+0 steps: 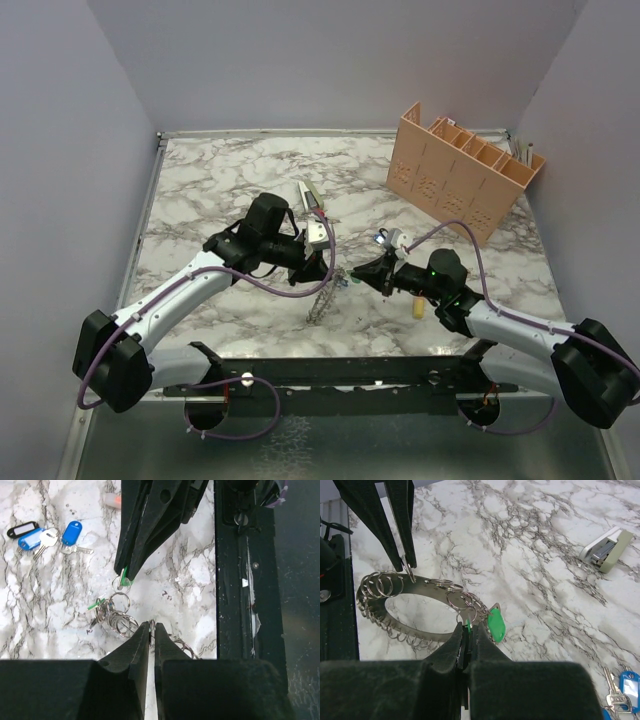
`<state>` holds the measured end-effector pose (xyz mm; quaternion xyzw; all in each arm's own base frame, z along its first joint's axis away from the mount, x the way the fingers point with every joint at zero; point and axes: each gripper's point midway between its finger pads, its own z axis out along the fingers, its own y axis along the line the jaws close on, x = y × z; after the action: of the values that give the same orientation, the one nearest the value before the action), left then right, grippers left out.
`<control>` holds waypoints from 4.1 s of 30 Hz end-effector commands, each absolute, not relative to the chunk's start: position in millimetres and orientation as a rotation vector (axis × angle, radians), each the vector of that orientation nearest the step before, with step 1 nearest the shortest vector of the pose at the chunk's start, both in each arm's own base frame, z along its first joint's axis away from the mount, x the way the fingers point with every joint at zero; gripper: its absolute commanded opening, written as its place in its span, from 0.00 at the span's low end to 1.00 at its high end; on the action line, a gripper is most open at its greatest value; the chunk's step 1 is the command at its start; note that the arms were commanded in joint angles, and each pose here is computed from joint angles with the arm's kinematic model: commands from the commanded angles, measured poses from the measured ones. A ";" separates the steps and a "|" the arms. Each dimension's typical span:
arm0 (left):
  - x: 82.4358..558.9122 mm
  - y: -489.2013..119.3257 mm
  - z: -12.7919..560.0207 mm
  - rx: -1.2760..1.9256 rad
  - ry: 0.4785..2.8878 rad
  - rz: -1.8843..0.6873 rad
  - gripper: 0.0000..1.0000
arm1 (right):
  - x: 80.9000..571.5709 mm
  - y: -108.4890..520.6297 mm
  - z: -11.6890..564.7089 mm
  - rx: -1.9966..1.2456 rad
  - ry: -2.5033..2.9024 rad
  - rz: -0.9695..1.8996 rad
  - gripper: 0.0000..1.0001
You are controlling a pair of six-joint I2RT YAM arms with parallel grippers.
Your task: Remove the keys from the keyring
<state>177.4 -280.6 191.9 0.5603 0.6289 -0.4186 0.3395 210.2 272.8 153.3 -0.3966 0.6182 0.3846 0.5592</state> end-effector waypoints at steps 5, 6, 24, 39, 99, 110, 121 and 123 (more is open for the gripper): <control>182.3 -275.3 187.1 1.450 1.662 -1.035 0.15 | 209.6 270.1 148.8 -0.946 1.458 0.882 0.00; 182.8 -275.1 186.0 1.449 1.668 -1.033 0.21 | 209.3 270.4 148.7 -0.948 1.457 0.884 0.00; 181.7 -289.1 178.1 1.431 1.679 -1.155 0.45 | 201.6 272.9 157.4 -0.974 1.414 0.916 0.00; 183.4 -312.1 173.2 1.336 1.741 -1.222 0.46 | 193.3 263.7 179.3 -0.972 1.315 0.881 0.01; 200.8 -314.5 199.9 0.673 1.820 -0.887 0.41 | 207.9 244.6 183.0 -0.852 1.378 0.772 0.01; 190.8 -325.6 194.4 0.682 1.690 -0.878 0.30 | 205.7 245.6 185.3 -0.857 1.370 0.784 0.01; 181.0 -333.9 182.2 0.769 1.589 -0.797 0.26 | 202.5 248.1 186.9 -0.867 1.360 0.806 0.00; 183.4 -332.4 179.2 0.773 1.575 -0.775 0.26 | 202.6 248.1 186.3 -0.867 1.362 0.808 0.00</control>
<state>173.1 -335.5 180.0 0.3261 0.6888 -0.3584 0.5392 203.5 244.6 171.9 -0.3775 0.6108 0.3422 0.6061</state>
